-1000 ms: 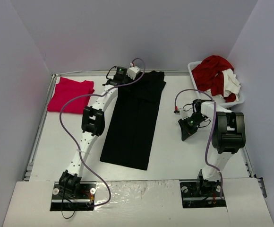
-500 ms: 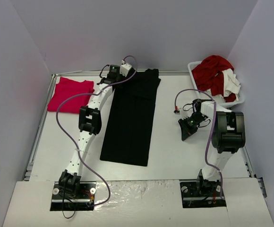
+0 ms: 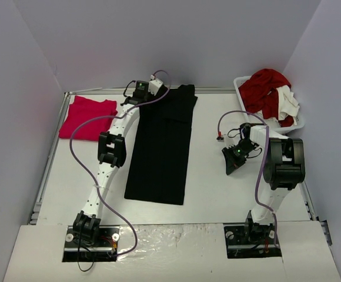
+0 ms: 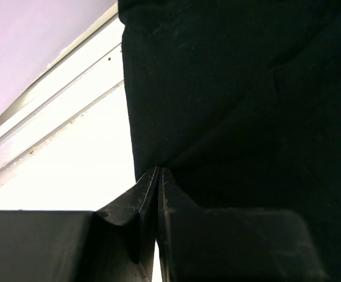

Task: Fold and stack the t-shirts
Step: Rotate the tshirt 90 degrees

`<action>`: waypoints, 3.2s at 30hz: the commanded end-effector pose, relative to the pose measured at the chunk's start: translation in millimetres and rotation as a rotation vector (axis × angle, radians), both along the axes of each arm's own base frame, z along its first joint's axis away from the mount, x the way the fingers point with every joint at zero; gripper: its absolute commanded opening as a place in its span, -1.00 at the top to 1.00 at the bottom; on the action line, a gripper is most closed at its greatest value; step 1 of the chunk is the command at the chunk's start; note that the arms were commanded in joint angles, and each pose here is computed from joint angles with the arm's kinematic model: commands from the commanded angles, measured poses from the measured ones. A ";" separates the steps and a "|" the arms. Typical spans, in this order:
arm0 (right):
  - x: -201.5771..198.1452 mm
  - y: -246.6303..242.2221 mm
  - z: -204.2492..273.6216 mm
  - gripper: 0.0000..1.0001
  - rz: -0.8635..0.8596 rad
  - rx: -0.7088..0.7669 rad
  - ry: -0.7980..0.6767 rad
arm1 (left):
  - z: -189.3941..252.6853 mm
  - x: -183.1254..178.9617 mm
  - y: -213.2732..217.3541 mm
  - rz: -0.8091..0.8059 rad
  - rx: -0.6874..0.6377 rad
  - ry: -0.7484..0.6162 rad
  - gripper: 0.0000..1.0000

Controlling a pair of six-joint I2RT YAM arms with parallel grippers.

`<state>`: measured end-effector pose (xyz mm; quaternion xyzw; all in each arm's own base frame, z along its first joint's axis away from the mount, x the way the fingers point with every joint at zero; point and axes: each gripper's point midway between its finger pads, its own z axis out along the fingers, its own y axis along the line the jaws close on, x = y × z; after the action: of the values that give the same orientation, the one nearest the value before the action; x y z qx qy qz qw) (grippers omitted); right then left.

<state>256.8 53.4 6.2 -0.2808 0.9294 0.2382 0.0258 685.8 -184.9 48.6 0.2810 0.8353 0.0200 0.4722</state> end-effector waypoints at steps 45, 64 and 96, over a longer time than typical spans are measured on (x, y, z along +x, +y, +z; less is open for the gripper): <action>-78.6 212.1 -2.3 1.00 0.746 0.173 0.173 | 105.4 -295.0 91.9 -0.110 -0.222 0.243 0.95; -76.5 178.1 -30.5 1.00 0.738 0.011 0.190 | 112.4 -299.1 102.0 -0.093 -0.294 0.224 0.95; -32.3 133.2 88.3 0.81 0.543 0.144 0.047 | 197.6 -330.0 90.4 -0.245 -0.220 0.106 0.19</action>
<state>223.5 181.2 30.6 -0.4707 0.8271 0.2933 -0.0913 368.8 -87.1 180.3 0.2759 0.8565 -0.1629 0.4046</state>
